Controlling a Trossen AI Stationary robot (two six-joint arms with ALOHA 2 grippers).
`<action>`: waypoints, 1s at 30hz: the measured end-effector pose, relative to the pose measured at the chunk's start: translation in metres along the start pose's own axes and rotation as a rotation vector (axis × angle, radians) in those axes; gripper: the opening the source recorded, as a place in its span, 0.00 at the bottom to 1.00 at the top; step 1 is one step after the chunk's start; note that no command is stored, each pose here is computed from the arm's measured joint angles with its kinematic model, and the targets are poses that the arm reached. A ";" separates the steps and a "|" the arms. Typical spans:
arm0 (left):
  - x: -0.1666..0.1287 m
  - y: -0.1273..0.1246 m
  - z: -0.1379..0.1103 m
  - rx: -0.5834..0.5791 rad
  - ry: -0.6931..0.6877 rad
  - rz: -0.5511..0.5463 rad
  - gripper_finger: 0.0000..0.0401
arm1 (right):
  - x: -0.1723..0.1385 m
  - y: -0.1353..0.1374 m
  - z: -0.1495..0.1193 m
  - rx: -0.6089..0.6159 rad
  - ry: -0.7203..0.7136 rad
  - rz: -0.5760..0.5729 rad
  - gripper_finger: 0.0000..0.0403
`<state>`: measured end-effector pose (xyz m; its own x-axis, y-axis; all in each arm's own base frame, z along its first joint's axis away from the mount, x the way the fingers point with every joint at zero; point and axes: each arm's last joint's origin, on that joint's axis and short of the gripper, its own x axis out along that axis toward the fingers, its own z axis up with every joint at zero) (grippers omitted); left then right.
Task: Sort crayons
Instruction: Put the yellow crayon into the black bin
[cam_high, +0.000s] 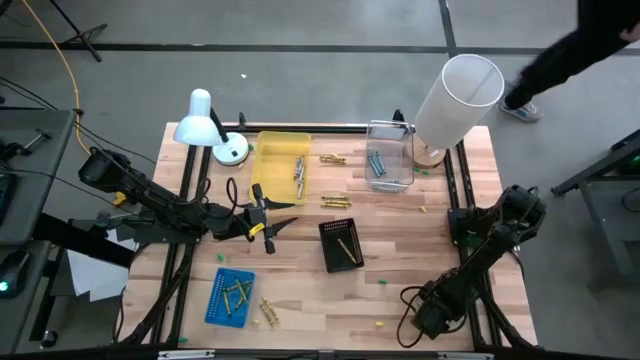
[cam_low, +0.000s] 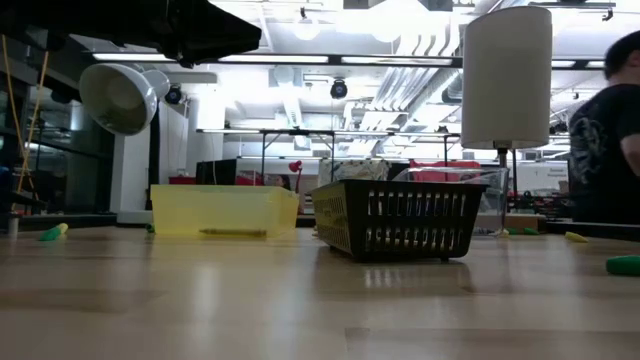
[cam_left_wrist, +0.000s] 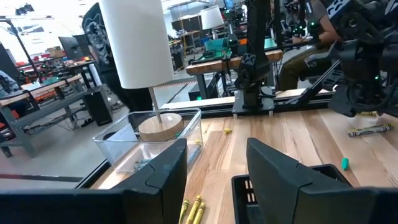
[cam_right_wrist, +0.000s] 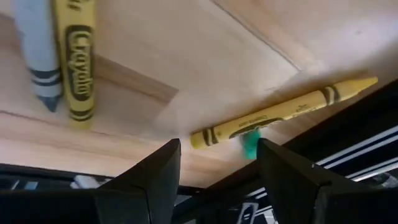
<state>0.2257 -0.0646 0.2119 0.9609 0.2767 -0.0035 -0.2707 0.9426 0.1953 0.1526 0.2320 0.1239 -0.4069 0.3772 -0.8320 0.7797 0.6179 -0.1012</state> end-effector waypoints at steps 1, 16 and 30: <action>0.000 0.000 0.000 0.000 0.000 0.000 0.38 | 0.000 -0.001 0.000 0.001 -0.003 -0.006 0.51; 0.000 0.000 0.000 0.000 0.000 0.000 0.38 | -0.001 -0.004 0.004 -0.179 -0.131 -0.022 0.51; 0.000 0.000 0.000 0.000 0.000 0.000 0.38 | -0.003 -0.004 0.007 -0.126 -0.149 -0.023 0.51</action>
<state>0.2256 -0.0647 0.2118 0.9610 0.2765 -0.0038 -0.2704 0.9427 0.1955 0.1537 0.2233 0.1227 -0.3415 0.2617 -0.9027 0.7018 0.7098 -0.0597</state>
